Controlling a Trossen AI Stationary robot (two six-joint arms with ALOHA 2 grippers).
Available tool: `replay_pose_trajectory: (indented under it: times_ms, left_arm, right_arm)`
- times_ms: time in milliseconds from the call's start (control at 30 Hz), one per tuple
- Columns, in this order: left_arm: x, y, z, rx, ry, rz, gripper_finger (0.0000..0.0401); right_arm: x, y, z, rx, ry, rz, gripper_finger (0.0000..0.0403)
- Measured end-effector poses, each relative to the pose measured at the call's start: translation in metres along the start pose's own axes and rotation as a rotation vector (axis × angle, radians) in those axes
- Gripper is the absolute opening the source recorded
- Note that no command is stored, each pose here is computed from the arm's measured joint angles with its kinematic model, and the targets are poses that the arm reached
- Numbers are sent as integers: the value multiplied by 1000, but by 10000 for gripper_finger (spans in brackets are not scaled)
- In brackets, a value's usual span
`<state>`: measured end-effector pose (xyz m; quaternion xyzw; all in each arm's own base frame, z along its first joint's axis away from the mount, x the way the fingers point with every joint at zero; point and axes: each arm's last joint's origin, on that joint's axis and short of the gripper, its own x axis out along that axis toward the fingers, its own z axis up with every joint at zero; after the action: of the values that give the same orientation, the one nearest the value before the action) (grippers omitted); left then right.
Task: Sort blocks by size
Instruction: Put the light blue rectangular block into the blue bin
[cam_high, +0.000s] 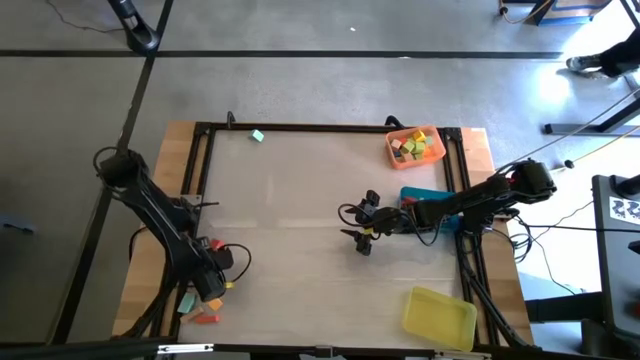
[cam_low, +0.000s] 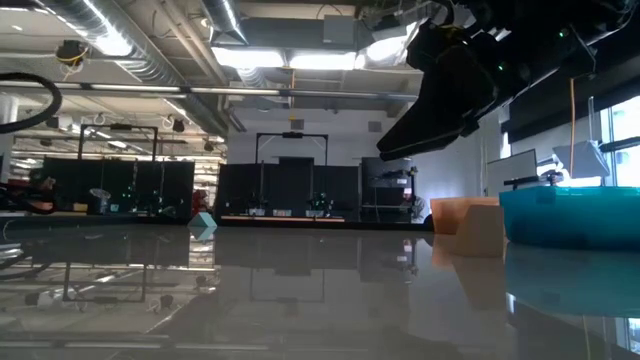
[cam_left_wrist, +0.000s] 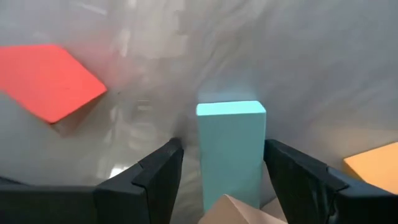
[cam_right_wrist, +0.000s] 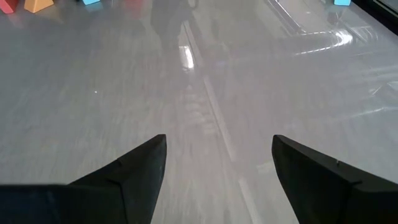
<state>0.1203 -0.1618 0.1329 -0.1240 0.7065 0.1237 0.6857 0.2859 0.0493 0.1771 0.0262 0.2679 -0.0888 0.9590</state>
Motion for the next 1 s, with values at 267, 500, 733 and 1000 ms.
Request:
replay_pose_trajectory:
  times_ms: [267, 500, 733, 1000]
  left_arm:
    - [0, 4, -1, 3, -14, -29, 194]
    - [-3, 5, -1, 7, -26, -50, 123]
    - [-12, 3, 2, 23, -29, -25, 116]
    - [-61, 1, 19, 66, -265, -12, 120]
  right_arm:
    - [0, 0, 0, -1, 3, 6, 287]
    - [0, -1, 0, -1, -5, -28, 287]
    - [-4, -2, 4, -2, -20, -25, 287]
    - [-24, -4, 22, 15, -122, 18, 287]
